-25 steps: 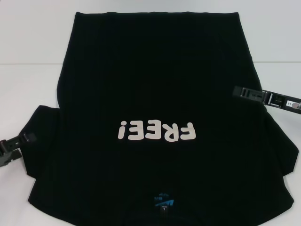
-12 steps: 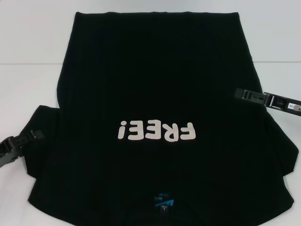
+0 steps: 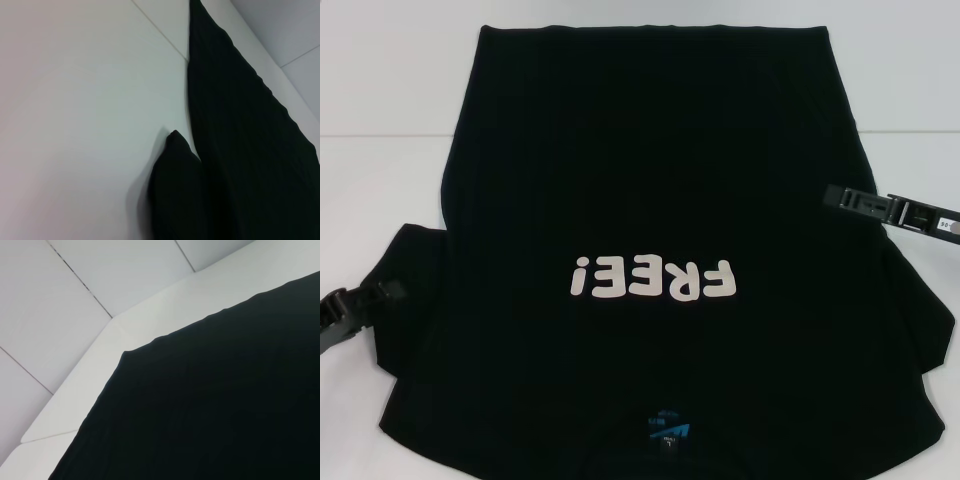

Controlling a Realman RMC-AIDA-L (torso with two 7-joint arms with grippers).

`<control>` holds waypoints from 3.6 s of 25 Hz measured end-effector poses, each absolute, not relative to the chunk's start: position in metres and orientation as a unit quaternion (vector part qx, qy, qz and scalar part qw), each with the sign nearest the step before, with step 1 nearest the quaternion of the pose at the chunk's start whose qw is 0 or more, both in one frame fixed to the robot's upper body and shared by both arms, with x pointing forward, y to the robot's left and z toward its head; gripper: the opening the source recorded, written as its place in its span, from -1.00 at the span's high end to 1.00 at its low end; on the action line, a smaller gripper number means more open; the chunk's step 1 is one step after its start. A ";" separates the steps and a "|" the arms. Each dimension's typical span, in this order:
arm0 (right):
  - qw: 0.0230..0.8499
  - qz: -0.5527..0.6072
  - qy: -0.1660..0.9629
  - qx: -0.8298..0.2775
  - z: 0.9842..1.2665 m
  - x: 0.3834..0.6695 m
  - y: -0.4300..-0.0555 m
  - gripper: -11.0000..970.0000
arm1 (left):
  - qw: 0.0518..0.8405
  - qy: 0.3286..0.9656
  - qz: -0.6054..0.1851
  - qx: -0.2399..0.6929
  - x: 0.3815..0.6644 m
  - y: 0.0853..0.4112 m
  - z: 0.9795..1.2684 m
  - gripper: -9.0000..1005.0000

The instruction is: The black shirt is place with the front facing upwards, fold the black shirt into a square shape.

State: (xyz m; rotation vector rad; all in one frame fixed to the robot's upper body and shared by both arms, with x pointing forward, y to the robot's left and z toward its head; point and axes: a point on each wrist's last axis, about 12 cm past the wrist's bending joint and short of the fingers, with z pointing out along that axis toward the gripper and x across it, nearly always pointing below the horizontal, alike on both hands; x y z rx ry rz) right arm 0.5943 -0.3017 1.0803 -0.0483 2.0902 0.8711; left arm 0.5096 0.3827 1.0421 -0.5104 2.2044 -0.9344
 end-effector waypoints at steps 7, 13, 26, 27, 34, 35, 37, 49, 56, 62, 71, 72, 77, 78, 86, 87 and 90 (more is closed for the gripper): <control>0.424 0.348 0.836 -0.019 1.080 0.594 -0.302 -0.94 | 0.340 0.847 -0.359 -0.196 0.510 0.383 1.042 -0.05; 0.425 0.348 0.835 -0.015 1.080 0.593 -0.304 -0.94 | 0.335 0.851 -0.356 -0.191 0.509 0.382 1.041 0.21; 0.426 0.348 0.835 -0.004 1.077 0.589 -0.308 -0.94 | 0.350 0.853 -0.333 -0.196 0.512 0.397 1.050 0.97; 0.427 0.348 0.835 -0.002 1.077 0.589 -0.309 -0.94 | 0.351 0.853 -0.329 -0.202 0.512 0.401 1.051 0.97; 0.427 0.347 0.835 0.003 1.076 0.587 -0.312 -0.94 | 0.351 0.849 -0.317 -0.236 0.505 0.414 1.050 0.93; 0.428 0.348 0.834 0.004 1.076 0.587 -0.312 -0.94 | 0.351 0.849 -0.316 -0.239 0.505 0.414 1.049 0.92; 0.427 0.349 0.834 0.004 1.076 0.587 -0.312 -0.94 | 0.350 0.848 -0.314 -0.245 0.504 0.415 1.049 0.91; 0.427 0.354 0.832 0.006 1.076 0.585 -0.313 -0.94 | 0.346 0.845 -0.329 -0.239 0.504 0.411 1.051 0.85; 0.426 0.358 0.831 0.004 1.076 0.584 -0.313 -0.94 | 0.337 0.836 -0.388 -0.193 0.513 0.390 1.074 0.82; 0.425 0.360 0.830 0.003 1.076 0.584 -0.312 -0.94 | 0.321 0.830 -0.428 -0.155 0.532 0.368 1.091 0.79; 0.426 0.359 0.831 0.004 1.076 0.584 -0.312 -0.94 | 0.286 0.862 -0.410 -0.081 0.572 0.314 1.087 0.74; 0.426 0.359 0.831 0.004 1.076 0.584 -0.313 -0.94 | 0.283 0.866 -0.406 -0.074 0.575 0.309 1.085 0.74; 0.424 0.359 0.832 0.007 1.074 0.583 -0.313 -0.94 | 0.268 0.876 -0.399 -0.035 0.581 0.292 1.084 0.71; 0.424 0.358 0.832 0.008 1.074 0.583 -0.313 -0.94 | 0.265 0.878 -0.399 -0.017 0.580 0.289 1.085 0.71; 0.429 0.354 0.831 0.012 1.075 0.584 -0.316 -0.94 | 0.314 0.857 -0.407 0.019 0.569 0.313 1.099 0.49; 0.428 0.356 0.831 0.011 1.075 0.583 -0.316 -0.94 | 0.322 0.853 -0.410 0.002 0.565 0.320 1.098 0.42; 0.425 0.357 0.832 0.005 1.076 0.583 -0.317 -0.94 | 0.335 0.847 -0.414 0.007 0.553 0.331 1.095 0.07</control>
